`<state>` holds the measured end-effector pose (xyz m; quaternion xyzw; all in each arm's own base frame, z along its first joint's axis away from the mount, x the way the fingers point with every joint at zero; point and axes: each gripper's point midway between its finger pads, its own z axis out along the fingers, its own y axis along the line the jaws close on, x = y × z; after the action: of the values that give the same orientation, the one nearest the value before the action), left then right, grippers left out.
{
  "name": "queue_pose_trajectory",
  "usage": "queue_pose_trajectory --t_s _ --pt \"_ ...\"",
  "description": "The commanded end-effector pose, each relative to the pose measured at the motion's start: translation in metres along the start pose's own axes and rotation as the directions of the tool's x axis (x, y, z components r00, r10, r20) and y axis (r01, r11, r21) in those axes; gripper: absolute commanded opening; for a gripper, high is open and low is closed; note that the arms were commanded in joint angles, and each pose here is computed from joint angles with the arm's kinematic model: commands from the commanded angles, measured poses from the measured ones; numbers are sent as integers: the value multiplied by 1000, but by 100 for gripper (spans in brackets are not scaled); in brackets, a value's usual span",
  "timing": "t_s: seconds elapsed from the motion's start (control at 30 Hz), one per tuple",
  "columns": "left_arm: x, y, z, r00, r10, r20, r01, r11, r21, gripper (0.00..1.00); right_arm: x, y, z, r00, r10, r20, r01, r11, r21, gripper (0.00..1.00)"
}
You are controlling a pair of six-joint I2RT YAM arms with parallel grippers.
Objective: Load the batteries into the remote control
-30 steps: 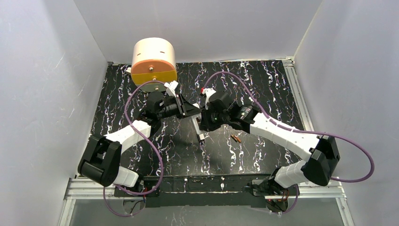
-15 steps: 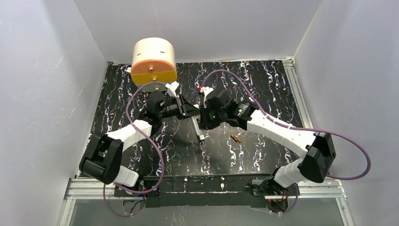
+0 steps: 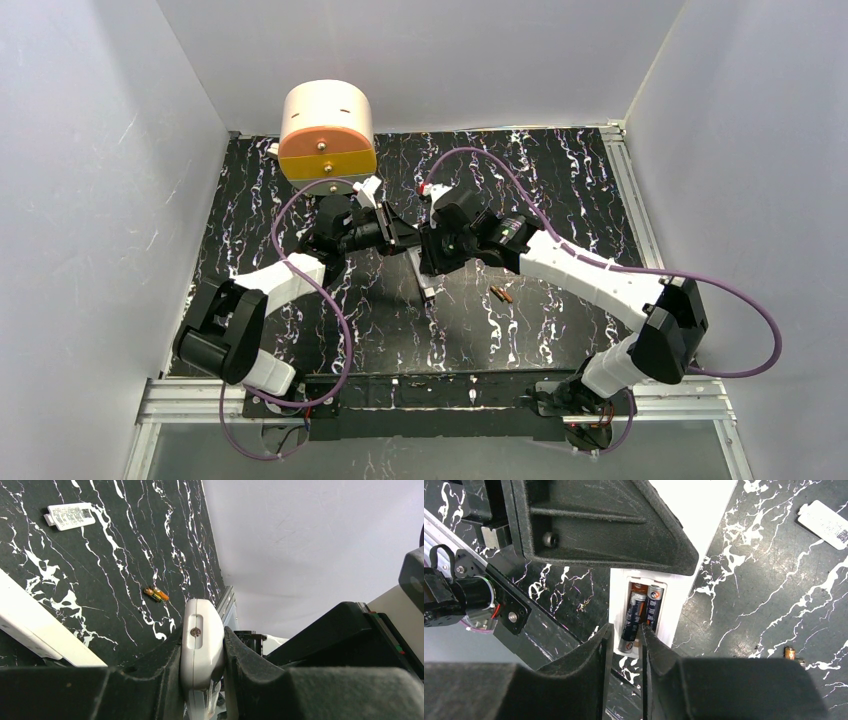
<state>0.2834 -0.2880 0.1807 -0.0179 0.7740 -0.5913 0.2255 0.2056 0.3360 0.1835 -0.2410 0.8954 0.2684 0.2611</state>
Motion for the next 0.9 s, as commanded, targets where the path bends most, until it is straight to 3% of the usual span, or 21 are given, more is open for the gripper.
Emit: queue_pose_trajectory --t_s 0.0,0.1,0.23,0.53,0.67,0.87 --pt "0 -20 -3 1000 1 -14 0 998 58 0 -14 -7 -4 999 14 35 -17 998 63 34" --pt "0 -20 -2 1000 -3 -12 4 998 57 0 -15 -10 -6 999 17 43 -20 996 82 36" --pt "-1 -17 -2 1000 -18 -1 18 999 46 0 -23 -10 -15 997 20 78 -27 995 91 47" --pt "-13 -23 0 998 -54 40 52 998 44 0 -59 10 -55 932 114 345 -94 993 -76 73" --pt "-26 -48 -3 995 -61 73 55 995 85 0 -78 9 -77 841 235 487 -183 971 -154 81" --pt "-48 -90 -11 982 -135 135 114 981 157 0 -108 6 -127 628 411 661 -273 912 -307 95"
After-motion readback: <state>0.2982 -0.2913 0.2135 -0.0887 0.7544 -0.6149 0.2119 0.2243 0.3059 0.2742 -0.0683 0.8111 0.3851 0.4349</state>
